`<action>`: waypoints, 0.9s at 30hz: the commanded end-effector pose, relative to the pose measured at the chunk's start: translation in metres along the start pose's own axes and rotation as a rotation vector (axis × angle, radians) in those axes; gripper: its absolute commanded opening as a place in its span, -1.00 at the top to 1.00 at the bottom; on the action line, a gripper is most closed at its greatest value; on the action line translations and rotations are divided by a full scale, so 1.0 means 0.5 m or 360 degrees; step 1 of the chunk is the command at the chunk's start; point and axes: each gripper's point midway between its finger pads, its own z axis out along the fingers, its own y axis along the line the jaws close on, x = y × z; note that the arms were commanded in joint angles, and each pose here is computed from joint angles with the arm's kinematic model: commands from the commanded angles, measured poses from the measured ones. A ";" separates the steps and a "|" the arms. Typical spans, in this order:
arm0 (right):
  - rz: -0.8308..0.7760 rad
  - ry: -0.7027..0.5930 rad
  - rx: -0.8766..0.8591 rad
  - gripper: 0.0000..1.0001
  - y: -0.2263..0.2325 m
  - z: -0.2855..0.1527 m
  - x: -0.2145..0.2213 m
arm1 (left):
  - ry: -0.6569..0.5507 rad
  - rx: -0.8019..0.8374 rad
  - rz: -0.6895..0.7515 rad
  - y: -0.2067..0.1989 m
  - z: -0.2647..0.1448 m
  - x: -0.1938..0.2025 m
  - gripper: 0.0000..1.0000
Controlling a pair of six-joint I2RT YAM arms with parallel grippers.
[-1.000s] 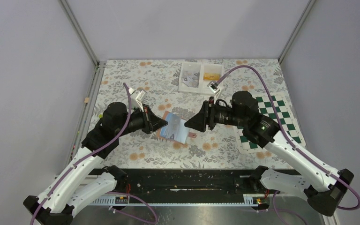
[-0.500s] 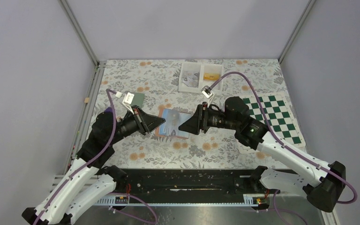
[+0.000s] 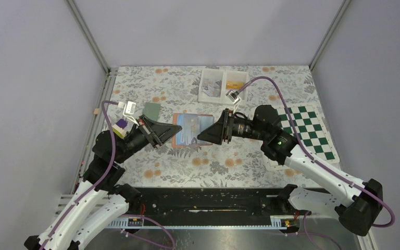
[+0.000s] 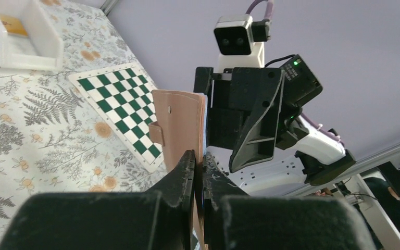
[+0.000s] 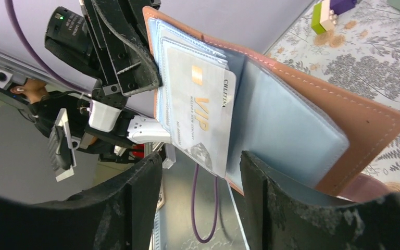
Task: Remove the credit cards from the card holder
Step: Remove the credit card from the card holder.
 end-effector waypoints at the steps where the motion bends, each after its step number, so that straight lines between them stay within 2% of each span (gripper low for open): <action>1: 0.0018 -0.0009 -0.0158 -0.27 0.034 0.009 -0.013 | -0.0100 0.0179 -0.0018 -0.051 0.000 -0.031 1.00; 5: 0.0039 -0.0010 -0.0279 -0.26 0.059 0.011 -0.018 | -0.0095 0.0195 -0.0043 -0.046 0.004 -0.025 1.00; 9: 0.0038 -0.0037 -0.0304 -0.15 0.067 0.005 -0.023 | -0.0085 0.0181 -0.0048 -0.037 0.005 -0.019 1.00; 13: 0.0052 -0.0084 -0.0305 0.13 0.062 -0.003 -0.032 | -0.0088 0.0143 -0.0034 -0.025 0.007 -0.017 1.00; 16: 0.0074 -0.0119 -0.0317 0.44 0.057 -0.007 -0.037 | -0.0080 0.0140 -0.0042 -0.021 0.009 -0.014 1.00; 22: 0.0179 -0.0156 -0.0411 0.55 0.057 -0.001 -0.045 | -0.0061 0.0156 -0.0039 -0.024 0.012 -0.011 1.00; 24: 0.0192 -0.0168 -0.0434 0.73 0.058 0.001 -0.049 | -0.0061 0.0152 -0.0038 -0.023 0.012 -0.011 1.00; 25: 0.0190 -0.0176 -0.0450 0.92 0.061 0.001 -0.050 | -0.0059 0.0150 -0.0041 -0.022 0.012 -0.010 1.00; 26: 0.0195 -0.0181 -0.0458 1.00 0.061 0.000 -0.050 | -0.0061 0.0151 -0.0038 -0.022 0.012 -0.010 1.00; 27: 0.0203 -0.0190 -0.0460 1.00 0.058 -0.002 -0.052 | -0.0066 0.0149 -0.0039 -0.022 0.011 -0.011 1.00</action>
